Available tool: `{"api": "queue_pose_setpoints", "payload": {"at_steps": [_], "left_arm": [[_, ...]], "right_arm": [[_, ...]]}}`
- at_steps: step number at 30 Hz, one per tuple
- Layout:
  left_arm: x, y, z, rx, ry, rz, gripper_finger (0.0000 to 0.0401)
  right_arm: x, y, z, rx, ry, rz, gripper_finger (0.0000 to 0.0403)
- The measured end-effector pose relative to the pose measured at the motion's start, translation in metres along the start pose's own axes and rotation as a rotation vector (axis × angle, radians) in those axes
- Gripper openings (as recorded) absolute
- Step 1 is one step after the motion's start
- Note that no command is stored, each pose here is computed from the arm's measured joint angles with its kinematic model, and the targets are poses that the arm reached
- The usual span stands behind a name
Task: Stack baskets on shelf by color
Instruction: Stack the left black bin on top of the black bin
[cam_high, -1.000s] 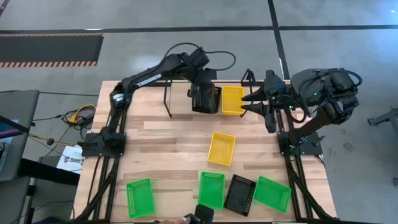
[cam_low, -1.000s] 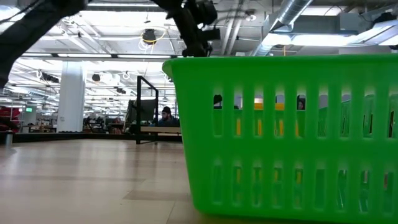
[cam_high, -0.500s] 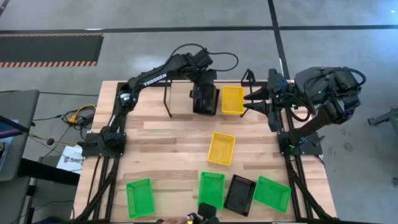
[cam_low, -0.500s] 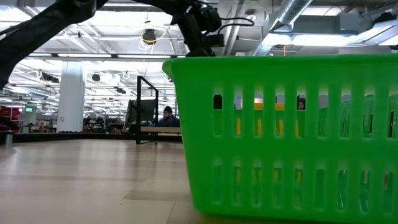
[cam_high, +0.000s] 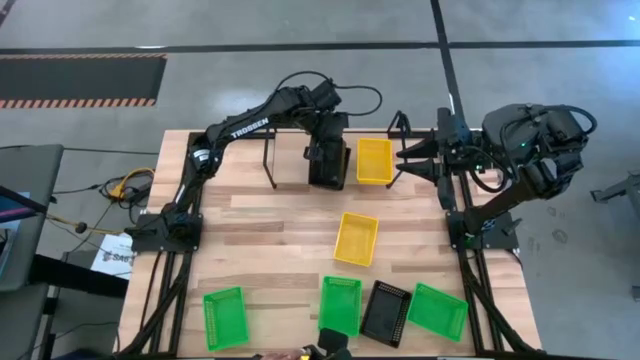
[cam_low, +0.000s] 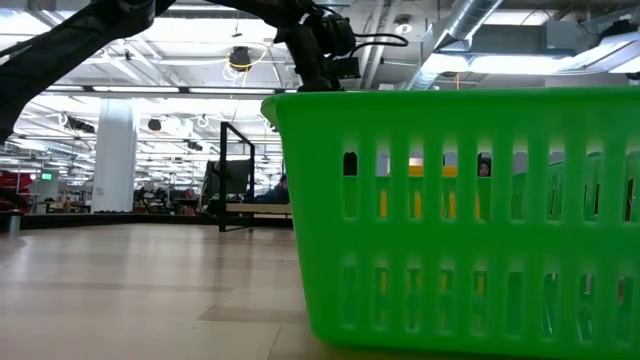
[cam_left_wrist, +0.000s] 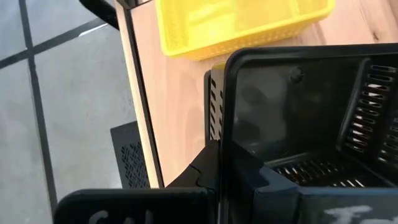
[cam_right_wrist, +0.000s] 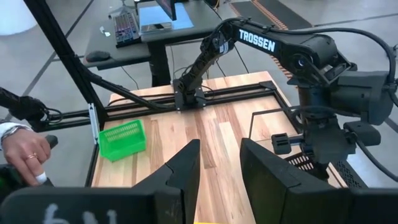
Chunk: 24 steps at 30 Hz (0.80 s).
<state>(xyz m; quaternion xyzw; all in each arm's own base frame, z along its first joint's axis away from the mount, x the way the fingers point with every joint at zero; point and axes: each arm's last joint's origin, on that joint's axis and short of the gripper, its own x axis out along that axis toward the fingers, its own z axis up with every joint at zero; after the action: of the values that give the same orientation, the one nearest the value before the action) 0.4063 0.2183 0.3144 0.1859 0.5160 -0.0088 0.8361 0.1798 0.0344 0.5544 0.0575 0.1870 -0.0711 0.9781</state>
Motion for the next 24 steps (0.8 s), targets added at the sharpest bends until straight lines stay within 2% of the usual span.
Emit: {"api": "queue_pose_setpoints", "payload": {"at_steps": [7, 15, 18, 21, 24], "left_arm": [[0.000, -0.001, -0.001, -0.001, 0.014, -0.007, 0.0013], [0.000, 0.000, -0.001, -0.003, 0.038, 0.037, 0.0084], [0.000, 0.002, 0.004, -0.008, 0.042, 0.111, 0.0106], [-0.010, 0.005, 0.011, -0.055, 0.026, 0.175, 0.0116], [-0.027, 0.005, 0.019, -0.156, -0.035, 0.210, 0.0117]], "right_arm": [[0.000, 0.000, 0.000, 0.001, -0.001, 0.000, 0.0139], [0.000, 0.000, 0.000, 0.002, -0.001, 0.000, 0.0140], [0.000, 0.000, 0.000, 0.002, -0.001, 0.000, 0.0141], [-0.001, 0.000, 0.000, -0.001, 0.000, 0.000, 0.0140], [-0.001, 0.000, -0.001, -0.012, 0.009, -0.002, 0.0137]]}}
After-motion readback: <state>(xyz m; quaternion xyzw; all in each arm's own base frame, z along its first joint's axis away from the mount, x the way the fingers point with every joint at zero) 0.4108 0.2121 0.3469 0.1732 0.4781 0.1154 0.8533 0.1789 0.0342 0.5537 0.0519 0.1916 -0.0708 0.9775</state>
